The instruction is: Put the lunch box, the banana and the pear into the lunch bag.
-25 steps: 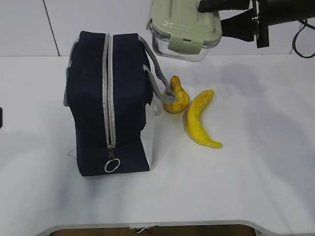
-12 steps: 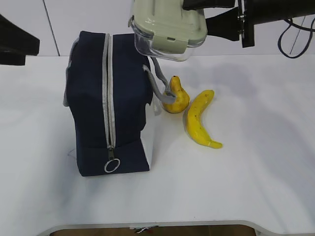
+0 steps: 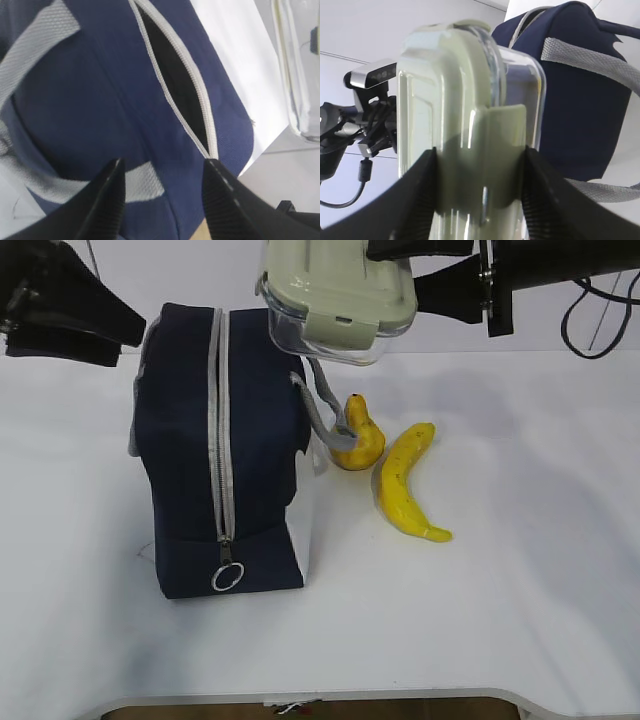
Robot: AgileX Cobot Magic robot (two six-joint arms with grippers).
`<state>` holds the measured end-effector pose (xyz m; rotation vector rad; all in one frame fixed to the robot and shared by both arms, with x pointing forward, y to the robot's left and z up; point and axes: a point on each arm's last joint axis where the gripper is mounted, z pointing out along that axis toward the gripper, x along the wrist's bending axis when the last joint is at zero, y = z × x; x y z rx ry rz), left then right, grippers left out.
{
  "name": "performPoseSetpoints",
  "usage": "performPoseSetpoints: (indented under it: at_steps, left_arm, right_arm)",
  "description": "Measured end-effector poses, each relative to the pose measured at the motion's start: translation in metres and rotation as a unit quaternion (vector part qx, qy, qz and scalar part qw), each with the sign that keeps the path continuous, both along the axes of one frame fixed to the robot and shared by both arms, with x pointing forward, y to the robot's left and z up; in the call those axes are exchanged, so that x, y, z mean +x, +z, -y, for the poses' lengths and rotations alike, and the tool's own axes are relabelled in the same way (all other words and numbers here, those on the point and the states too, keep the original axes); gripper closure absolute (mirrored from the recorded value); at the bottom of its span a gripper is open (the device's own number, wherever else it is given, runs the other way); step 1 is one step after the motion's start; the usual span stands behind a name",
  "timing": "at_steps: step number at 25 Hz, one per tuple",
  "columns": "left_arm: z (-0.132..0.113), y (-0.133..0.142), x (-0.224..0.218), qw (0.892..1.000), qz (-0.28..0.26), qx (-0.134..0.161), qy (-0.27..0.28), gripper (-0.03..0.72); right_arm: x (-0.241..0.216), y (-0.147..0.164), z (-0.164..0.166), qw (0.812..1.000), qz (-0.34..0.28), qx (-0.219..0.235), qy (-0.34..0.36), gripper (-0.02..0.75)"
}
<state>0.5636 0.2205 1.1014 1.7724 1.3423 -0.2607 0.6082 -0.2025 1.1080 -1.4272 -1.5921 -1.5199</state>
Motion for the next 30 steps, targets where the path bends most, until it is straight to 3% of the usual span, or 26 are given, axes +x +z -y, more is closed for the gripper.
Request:
performPoseSetpoints:
  at_steps: [8, 15, 18, 23, 30]
  left_arm:
    - [0.020, -0.018, 0.028, 0.999, -0.025, 0.040, -0.024, 0.306]
    - [0.026, -0.032, 0.037, 0.998, -0.042, 0.042, -0.030, 0.320]
    - [0.026, -0.033, 0.037, 0.998, -0.044, 0.043, -0.030, 0.419]
    - [0.029, -0.034, 0.036, 0.997, -0.047, 0.042, -0.035, 0.659]
    - [0.030, -0.033, 0.034, 0.997, -0.054, 0.040, -0.045, 0.685]
  right_arm:
    - [0.000, 0.002, 0.000, 1.000, 0.000, 0.010, -0.002, 0.356]
    - [0.000, 0.003, -0.002, 1.000, -0.001, 0.017, -0.003, 0.356]
    - [0.000, 0.003, -0.005, 1.000, -0.001, 0.018, 0.000, 0.356]
    - [-0.002, 0.003, -0.013, 1.000, -0.001, 0.018, 0.010, 0.356]
    - [-0.003, 0.003, -0.015, 1.000, 0.005, 0.016, 0.015, 0.356]
